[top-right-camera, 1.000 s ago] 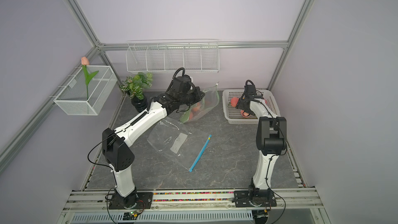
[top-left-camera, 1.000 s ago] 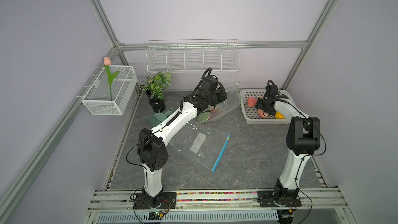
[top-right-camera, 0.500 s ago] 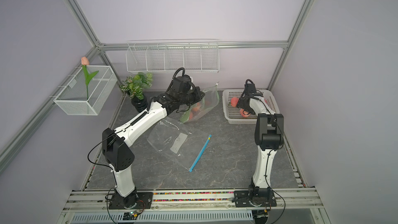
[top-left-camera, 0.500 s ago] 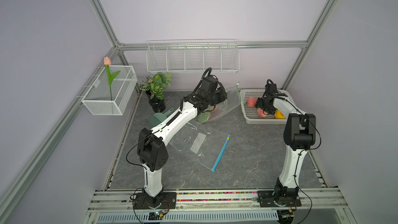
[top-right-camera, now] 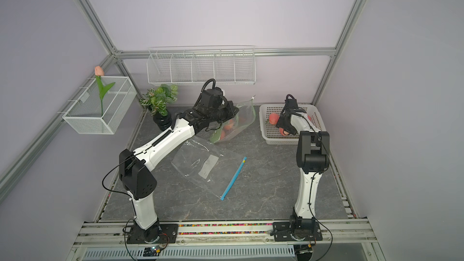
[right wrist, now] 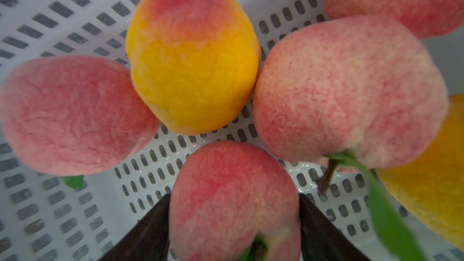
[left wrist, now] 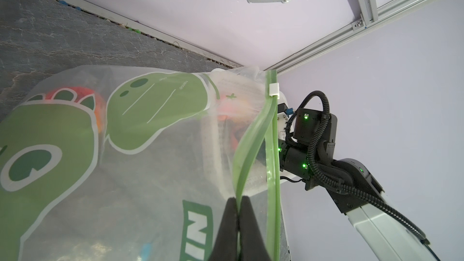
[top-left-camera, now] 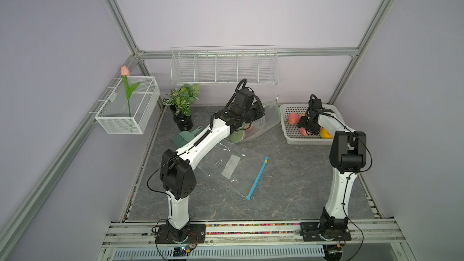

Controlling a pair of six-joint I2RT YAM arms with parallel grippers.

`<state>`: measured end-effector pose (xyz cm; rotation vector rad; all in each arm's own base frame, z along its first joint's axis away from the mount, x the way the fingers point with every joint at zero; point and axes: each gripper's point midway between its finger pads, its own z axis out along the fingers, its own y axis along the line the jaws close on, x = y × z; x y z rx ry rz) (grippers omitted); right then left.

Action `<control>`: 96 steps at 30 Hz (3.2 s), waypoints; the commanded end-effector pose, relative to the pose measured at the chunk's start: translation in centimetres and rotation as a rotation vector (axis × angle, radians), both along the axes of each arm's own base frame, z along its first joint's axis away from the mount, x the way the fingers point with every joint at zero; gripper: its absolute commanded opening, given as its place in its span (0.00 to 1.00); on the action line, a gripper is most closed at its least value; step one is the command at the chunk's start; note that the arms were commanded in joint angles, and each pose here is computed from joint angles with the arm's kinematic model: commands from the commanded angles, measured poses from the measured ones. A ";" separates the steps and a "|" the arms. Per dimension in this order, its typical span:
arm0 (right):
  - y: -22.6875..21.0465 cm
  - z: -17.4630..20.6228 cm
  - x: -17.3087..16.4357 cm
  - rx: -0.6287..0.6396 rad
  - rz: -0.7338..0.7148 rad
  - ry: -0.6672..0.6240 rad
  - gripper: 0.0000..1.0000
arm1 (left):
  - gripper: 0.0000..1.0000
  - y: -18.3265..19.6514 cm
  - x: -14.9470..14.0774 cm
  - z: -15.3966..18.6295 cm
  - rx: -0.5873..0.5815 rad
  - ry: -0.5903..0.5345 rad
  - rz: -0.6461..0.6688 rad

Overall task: Place the peach in a zip-top bag and seal the zipper
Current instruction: Pick up the peach from the basket, then place the peach in the zipper food storage bag.

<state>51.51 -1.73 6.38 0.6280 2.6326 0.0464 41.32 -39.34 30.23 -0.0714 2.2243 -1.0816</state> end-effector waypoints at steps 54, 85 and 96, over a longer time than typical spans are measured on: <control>19.9 28.2 -9.5 0.354 0.670 -0.733 0.70 | 0.00 -0.3 -0.4 1.2 -0.027 -0.017 -0.008; 22.6 21.5 -8.6 0.226 0.725 -0.513 0.81 | 0.00 -0.3 -0.7 1.7 -0.037 -0.026 -0.016; 22.5 22.0 -8.7 0.226 0.723 -0.528 0.82 | 0.00 -0.2 -0.7 1.7 -0.036 -0.024 -0.015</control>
